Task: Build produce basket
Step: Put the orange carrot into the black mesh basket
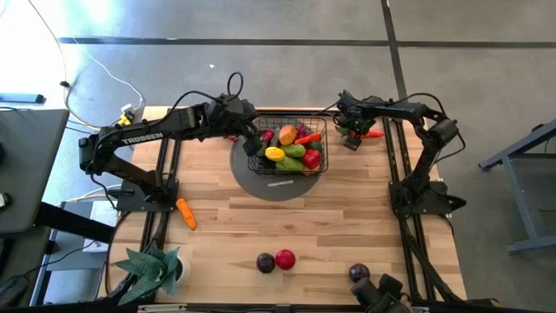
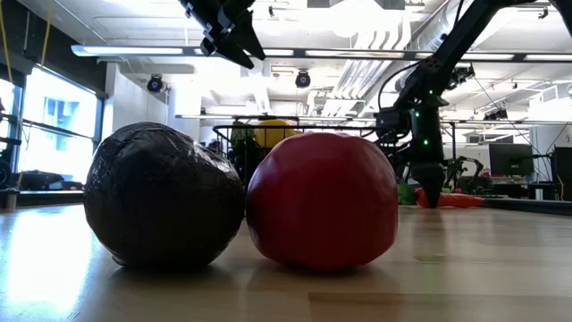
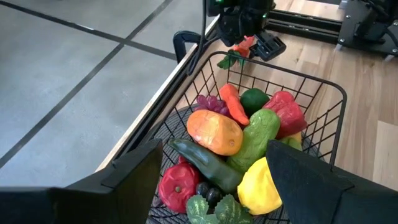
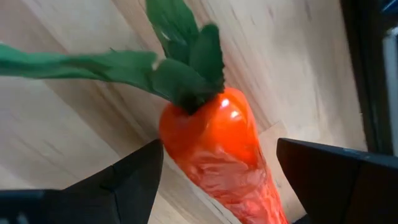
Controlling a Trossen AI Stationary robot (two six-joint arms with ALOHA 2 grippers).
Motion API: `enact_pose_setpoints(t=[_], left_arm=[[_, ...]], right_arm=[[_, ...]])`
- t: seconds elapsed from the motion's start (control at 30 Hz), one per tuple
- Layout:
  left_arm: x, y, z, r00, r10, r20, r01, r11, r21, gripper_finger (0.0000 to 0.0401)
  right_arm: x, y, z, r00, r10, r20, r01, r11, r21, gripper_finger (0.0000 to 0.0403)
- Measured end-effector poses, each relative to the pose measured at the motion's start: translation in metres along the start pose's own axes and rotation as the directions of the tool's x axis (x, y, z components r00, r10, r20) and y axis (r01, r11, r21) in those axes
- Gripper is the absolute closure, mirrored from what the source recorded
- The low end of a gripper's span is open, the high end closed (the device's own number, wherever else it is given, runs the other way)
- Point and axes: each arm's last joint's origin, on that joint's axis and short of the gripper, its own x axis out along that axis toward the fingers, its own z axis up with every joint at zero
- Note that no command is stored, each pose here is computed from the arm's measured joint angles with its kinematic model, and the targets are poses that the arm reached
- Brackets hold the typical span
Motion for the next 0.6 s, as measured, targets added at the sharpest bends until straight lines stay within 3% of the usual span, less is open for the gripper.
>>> enact_pose_setpoints(t=[0.13,0.4,0.6], left_arm=[[0.000,0.000,0.000,1.000,0.003,0.000,-0.003,1.000,0.000,0.0123],[0.001,0.007,0.000,1.000,0.023,-0.003,-0.023,1.000,-0.013,0.0123],[0.002,0.014,0.000,0.998,0.057,-0.009,-0.057,0.998,-0.022,0.0123]], right_arm=[[0.005,-0.001,0.000,1.000,0.010,-0.017,-0.010,1.000,0.004,0.0147],[0.005,-0.002,-0.001,1.000,0.007,-0.027,-0.006,1.000,0.019,0.0294],[-0.005,-0.002,-0.007,0.999,0.009,-0.030,-0.006,0.994,0.106,0.0296]])
